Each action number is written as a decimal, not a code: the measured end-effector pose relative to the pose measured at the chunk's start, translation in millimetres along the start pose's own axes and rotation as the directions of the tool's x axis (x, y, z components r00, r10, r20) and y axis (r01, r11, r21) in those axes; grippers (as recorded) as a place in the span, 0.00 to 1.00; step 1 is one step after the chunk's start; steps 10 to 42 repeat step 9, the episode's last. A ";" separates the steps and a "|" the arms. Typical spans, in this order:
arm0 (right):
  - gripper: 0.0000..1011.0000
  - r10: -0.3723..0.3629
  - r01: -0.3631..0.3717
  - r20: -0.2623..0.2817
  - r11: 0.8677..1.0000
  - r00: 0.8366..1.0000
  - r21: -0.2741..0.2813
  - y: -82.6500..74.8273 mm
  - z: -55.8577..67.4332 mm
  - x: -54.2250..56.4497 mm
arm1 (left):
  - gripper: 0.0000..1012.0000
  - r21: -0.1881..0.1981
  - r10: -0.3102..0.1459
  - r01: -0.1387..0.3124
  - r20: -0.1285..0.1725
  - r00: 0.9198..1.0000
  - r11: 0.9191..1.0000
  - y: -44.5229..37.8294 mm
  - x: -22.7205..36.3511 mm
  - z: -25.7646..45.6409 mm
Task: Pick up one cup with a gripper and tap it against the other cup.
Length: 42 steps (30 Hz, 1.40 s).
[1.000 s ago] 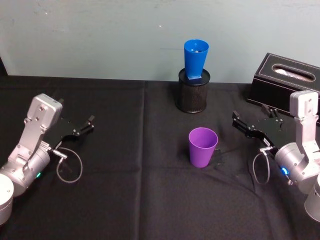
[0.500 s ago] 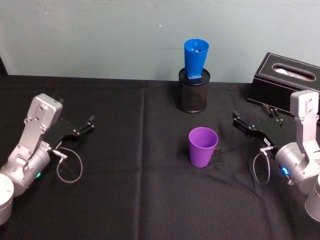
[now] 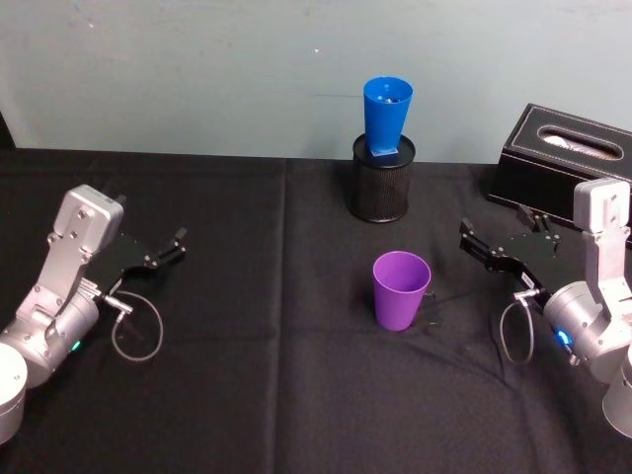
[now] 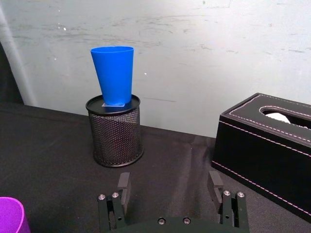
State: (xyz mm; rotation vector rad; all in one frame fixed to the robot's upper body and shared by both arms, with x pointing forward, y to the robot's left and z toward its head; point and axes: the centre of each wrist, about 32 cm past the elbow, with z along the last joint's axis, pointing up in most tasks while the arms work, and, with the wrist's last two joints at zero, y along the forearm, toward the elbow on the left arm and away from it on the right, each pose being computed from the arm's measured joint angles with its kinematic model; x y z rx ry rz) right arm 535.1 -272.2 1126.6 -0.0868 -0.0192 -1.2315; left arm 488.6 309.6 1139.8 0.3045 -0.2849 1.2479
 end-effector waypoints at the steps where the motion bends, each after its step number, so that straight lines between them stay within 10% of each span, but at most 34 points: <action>1: 0.99 0.000 0.000 0.000 1.000 1.000 0.000 0.0 0.0 0.0 | 0.99 0.000 0.000 0.000 0.000 1.000 1.000 0.0 0.0 0.0; 42: 0.99 0.000 0.000 0.000 1.000 1.000 0.000 0.0 0.0 0.0 | 0.99 0.000 0.000 0.000 0.000 1.000 1.000 0.0 0.0 0.0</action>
